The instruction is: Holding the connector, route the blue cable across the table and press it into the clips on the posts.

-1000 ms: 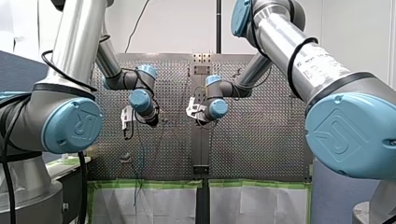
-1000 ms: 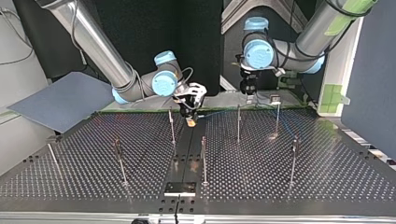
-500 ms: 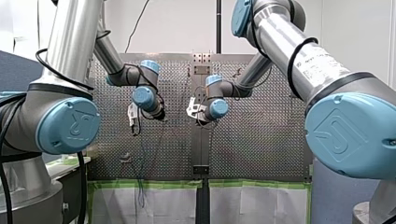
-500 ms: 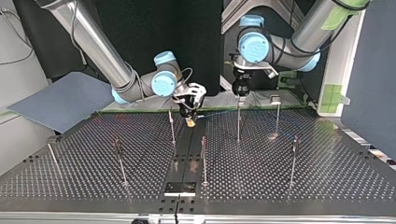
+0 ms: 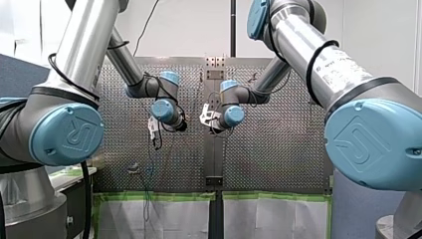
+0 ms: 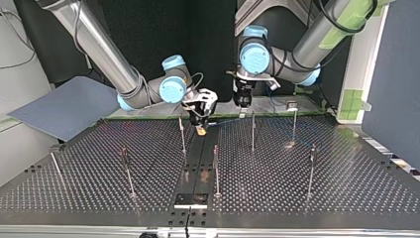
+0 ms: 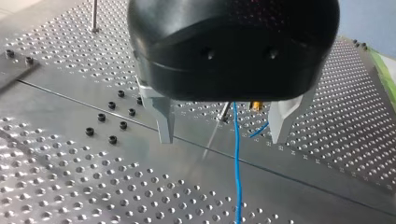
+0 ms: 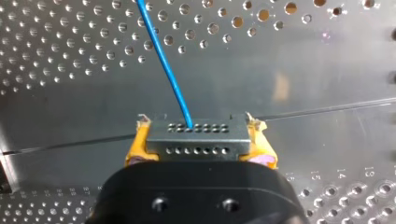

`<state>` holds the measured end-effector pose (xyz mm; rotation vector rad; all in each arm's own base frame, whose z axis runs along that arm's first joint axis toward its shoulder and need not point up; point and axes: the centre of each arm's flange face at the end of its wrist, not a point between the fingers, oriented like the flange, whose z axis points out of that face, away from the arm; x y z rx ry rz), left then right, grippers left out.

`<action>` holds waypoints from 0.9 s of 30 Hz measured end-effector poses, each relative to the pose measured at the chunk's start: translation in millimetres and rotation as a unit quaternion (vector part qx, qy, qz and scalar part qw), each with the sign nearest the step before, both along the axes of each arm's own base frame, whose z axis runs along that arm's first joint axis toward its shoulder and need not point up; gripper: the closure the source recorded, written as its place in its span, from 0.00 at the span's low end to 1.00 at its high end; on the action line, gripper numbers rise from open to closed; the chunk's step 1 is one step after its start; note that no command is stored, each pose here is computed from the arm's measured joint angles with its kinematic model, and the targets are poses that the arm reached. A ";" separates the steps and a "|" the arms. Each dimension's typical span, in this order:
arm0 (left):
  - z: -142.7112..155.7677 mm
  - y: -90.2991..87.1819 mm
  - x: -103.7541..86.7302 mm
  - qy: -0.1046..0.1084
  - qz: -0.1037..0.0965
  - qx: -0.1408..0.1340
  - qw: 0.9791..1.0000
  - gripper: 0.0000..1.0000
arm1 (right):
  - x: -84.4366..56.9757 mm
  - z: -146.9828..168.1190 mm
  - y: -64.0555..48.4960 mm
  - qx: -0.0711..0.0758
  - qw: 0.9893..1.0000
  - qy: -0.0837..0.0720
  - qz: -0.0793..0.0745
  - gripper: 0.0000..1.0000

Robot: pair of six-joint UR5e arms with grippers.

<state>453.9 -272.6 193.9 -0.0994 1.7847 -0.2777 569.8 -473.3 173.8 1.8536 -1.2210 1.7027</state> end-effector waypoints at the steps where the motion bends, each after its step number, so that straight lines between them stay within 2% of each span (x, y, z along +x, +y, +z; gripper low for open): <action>1: -1.8 -2.0 2.8 0.003 0.000 -0.001 1.000 0.00 | 0.0 0.1 -0.1 0.000 1.000 0.000 0.000 1.00; 6: -9.0 -8.0 13.3 0.012 0.006 0.003 1.000 0.00 | 0.0 0.3 -0.2 0.000 1.000 0.000 0.000 1.00; 16: -24.1 -13.8 43.5 0.012 0.037 0.003 0.999 0.00 | 0.1 0.5 -0.6 -0.001 1.000 -0.001 0.000 1.00; 21: -32.3 -19.1 57.9 0.014 0.037 0.002 0.999 0.00 | -0.1 0.7 -1.2 -0.001 1.000 -0.001 0.001 1.00; 27: -45.1 -32.0 71.0 0.021 0.030 0.005 0.999 0.00 | 0.6 0.8 -1.1 0.000 1.000 -0.004 0.009 1.00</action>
